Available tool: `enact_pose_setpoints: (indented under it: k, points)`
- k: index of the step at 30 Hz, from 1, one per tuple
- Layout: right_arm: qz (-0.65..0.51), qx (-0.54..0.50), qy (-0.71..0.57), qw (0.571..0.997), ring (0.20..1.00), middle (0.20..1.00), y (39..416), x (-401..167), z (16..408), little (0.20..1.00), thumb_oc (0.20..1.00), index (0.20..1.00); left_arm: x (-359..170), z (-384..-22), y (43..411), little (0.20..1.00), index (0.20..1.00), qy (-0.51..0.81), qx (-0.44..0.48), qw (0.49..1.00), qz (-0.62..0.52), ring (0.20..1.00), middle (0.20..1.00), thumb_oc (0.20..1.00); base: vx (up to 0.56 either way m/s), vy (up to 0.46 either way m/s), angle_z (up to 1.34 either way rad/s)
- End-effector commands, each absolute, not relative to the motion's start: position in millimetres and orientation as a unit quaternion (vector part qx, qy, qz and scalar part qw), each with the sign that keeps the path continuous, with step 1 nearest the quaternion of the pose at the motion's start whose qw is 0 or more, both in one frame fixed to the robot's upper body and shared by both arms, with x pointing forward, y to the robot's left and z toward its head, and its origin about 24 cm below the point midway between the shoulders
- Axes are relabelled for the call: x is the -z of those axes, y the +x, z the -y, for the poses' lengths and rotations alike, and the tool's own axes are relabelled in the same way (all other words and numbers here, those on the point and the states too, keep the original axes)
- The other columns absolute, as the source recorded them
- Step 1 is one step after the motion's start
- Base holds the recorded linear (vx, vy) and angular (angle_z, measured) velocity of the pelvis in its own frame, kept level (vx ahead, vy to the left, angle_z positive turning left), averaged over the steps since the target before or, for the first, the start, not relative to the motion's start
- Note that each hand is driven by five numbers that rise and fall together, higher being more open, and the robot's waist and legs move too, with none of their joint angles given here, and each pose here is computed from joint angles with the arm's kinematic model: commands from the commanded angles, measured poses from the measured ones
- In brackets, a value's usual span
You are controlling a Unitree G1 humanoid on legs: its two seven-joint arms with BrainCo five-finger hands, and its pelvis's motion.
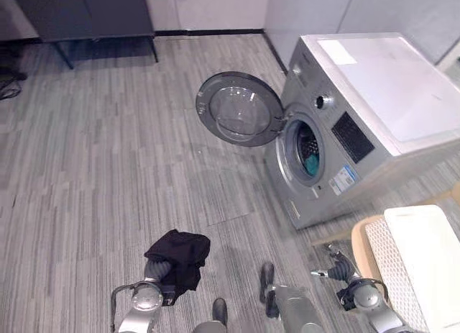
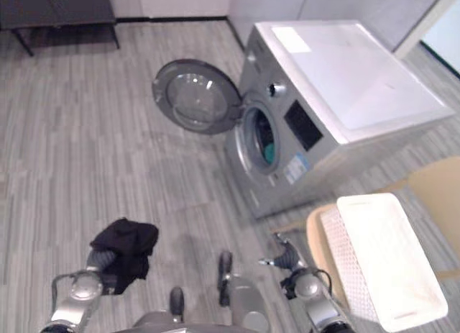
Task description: Grab the laundry basket,head to the washer,open it,put in the laundry and shut it.
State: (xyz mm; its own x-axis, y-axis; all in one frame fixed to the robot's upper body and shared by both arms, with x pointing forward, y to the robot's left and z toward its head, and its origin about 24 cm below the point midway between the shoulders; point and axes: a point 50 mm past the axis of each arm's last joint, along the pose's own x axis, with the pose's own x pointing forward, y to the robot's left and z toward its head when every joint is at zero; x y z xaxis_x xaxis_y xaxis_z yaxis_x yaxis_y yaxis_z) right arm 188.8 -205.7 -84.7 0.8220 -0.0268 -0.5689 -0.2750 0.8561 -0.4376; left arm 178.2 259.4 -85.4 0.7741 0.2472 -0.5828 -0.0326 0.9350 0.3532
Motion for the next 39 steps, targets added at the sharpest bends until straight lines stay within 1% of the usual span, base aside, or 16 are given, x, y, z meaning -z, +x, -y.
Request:
enact_pose_setpoints:
  k: [1, 8, 12, 21, 24, 27, 30, 34, 39]
  points:
    - [-0.258, -0.070, -0.274, 0.924, 1.000, 1.000, 203.1, 72.5, 209.8, 1.000, 1.000, 1.000, 65.6, -257.6, 193.6, 0.200, 0.200, 0.167, -0.066, 0.947, -0.267, 0.200, 0.200, 0.200, 0.26, -0.103, 0.31]
    - [-0.265, -0.075, -0.287, 0.917, 1.000, 1.000, 200.9, 74.2, 215.4, 1.000, 1.000, 1.000, 72.0, -247.0, 183.8, 0.200, 0.200, 0.153, -0.048, 0.947, -0.279, 0.200, 0.200, 0.200, 0.30, -0.147, 0.30]
    - [-0.273, -0.065, -0.291, 0.914, 1.000, 1.000, 201.2, 74.5, 222.5, 1.000, 1.000, 1.000, 75.5, -243.6, 184.1, 0.200, 0.200, 0.147, -0.046, 0.946, -0.286, 0.200, 0.200, 0.200, 0.16, -0.105, -0.42]
    - [-0.303, -0.047, -0.303, 0.902, 1.000, 1.000, 189.2, 84.7, 233.0, 1.000, 1.000, 1.000, 79.7, -257.2, 172.3, 0.200, 0.200, 0.165, -0.065, 0.936, -0.305, 0.200, 0.200, 0.200, 0.26, 0.046, -0.19]
    - [-0.305, -0.045, -0.312, 0.899, 1.000, 1.000, 192.2, 85.0, 235.1, 1.000, 1.000, 1.000, 78.8, -258.7, 173.3, 0.200, 0.200, 0.164, -0.070, 0.936, -0.304, 0.200, 0.200, 0.200, 0.40, 0.188, -0.89]
    - [-0.306, -0.045, -0.308, 0.900, 1.000, 1.000, 193.3, 85.9, 234.3, 1.000, 1.000, 1.000, 79.4, -255.0, 175.6, 0.200, 0.200, 0.172, -0.049, 0.936, -0.305, 0.200, 0.200, 0.200, 0.54, 0.347, -1.04]
    - [-0.291, -0.055, -0.300, 0.907, 1.000, 1.000, 204.6, 82.0, 224.0, 1.000, 1.000, 1.000, 69.6, -252.3, 193.5, 0.200, 0.200, 0.201, -0.020, 0.938, -0.280, 0.200, 0.200, 0.200, 0.42, 0.359, -0.94]
    - [-0.268, -0.063, -0.289, 0.917, 1.000, 1.000, 218.3, 75.9, 211.2, 1.000, 1.000, 1.000, 59.8, -249.1, 204.2, 0.200, 0.200, 0.200, -0.023, 0.947, -0.252, 0.200, 0.200, 0.200, 0.18, 0.178, -1.29]
    - [-0.273, -0.077, -0.285, 0.916, 1.000, 1.000, 220.2, 80.4, 200.9, 1.000, 1.000, 1.000, 61.3, -241.8, 209.3, 0.200, 0.200, 0.187, -0.018, 0.950, -0.251, 0.200, 0.200, 0.200, 0.09, 0.098, -1.03]
